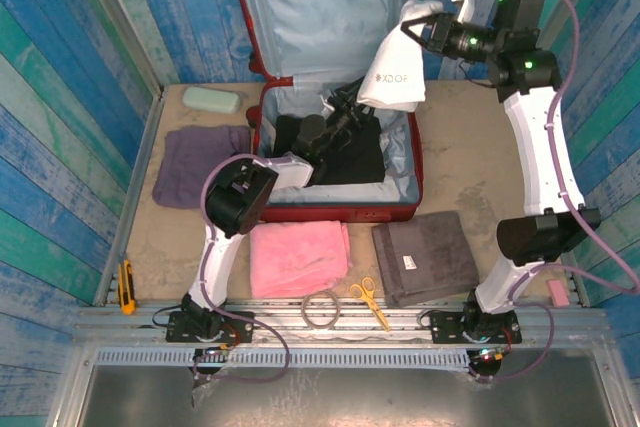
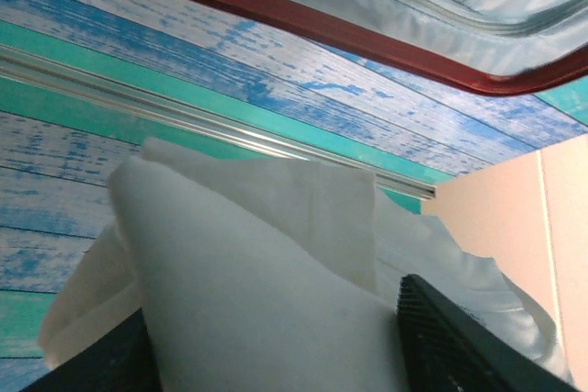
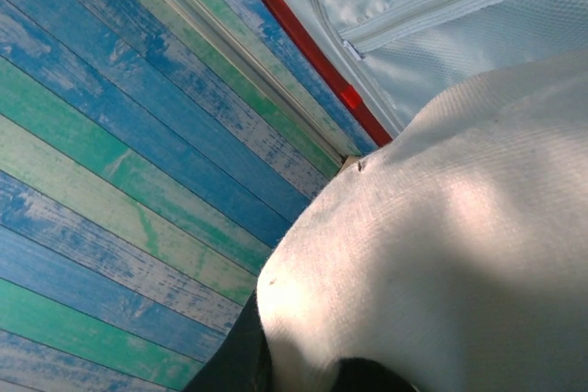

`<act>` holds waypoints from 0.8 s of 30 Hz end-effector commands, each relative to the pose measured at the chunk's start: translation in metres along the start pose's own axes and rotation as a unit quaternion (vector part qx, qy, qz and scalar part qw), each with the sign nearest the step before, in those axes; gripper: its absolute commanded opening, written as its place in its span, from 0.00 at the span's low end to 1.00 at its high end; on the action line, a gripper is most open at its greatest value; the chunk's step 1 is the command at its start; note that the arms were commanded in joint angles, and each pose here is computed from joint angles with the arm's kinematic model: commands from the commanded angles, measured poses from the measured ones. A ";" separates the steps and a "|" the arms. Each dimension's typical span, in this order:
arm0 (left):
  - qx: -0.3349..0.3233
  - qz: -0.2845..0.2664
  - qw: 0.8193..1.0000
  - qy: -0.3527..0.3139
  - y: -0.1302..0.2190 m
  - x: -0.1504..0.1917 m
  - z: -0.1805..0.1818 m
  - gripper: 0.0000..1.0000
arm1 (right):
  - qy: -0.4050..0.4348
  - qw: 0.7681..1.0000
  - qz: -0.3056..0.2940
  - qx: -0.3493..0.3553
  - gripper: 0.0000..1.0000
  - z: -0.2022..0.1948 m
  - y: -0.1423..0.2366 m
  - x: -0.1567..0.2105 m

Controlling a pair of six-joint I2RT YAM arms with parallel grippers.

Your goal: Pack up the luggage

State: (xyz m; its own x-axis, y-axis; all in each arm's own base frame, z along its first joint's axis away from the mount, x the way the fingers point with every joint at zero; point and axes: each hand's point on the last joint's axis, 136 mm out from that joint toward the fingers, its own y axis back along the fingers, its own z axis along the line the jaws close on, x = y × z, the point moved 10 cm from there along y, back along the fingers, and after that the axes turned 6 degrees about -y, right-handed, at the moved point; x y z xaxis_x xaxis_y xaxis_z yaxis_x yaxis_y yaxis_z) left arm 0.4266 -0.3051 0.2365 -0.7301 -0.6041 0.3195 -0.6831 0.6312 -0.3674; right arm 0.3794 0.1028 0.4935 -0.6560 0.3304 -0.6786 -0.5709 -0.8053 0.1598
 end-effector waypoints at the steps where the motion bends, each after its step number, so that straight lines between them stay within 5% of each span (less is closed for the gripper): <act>1: 0.019 -0.003 0.979 0.204 0.000 -0.007 0.018 0.45 | 0.028 0.999 -0.012 -0.025 0.01 0.023 0.012 0.000; 7: -0.001 -0.030 0.989 0.144 0.024 -0.020 0.004 0.01 | 0.012 1.000 -0.009 -0.007 0.00 0.012 0.007 -0.001; 14: -0.109 -0.095 0.989 -0.031 0.061 -0.044 -0.050 0.00 | -0.017 1.000 0.021 0.005 0.01 -0.009 -0.010 -0.002; 24: -0.199 -0.163 0.935 -0.243 0.083 -0.040 -0.124 0.00 | -0.078 0.994 0.079 -0.013 0.01 -0.060 -0.066 -0.001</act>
State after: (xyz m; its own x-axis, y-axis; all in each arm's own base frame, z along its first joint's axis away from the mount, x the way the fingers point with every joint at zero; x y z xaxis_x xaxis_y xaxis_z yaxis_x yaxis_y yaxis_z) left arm 0.4102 -0.1831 0.2674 -0.5049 -0.8599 0.0748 -0.8618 0.5070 0.0115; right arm 0.4422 0.1166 0.4351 -0.8010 0.2966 -0.5200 -0.4889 -0.8255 0.2820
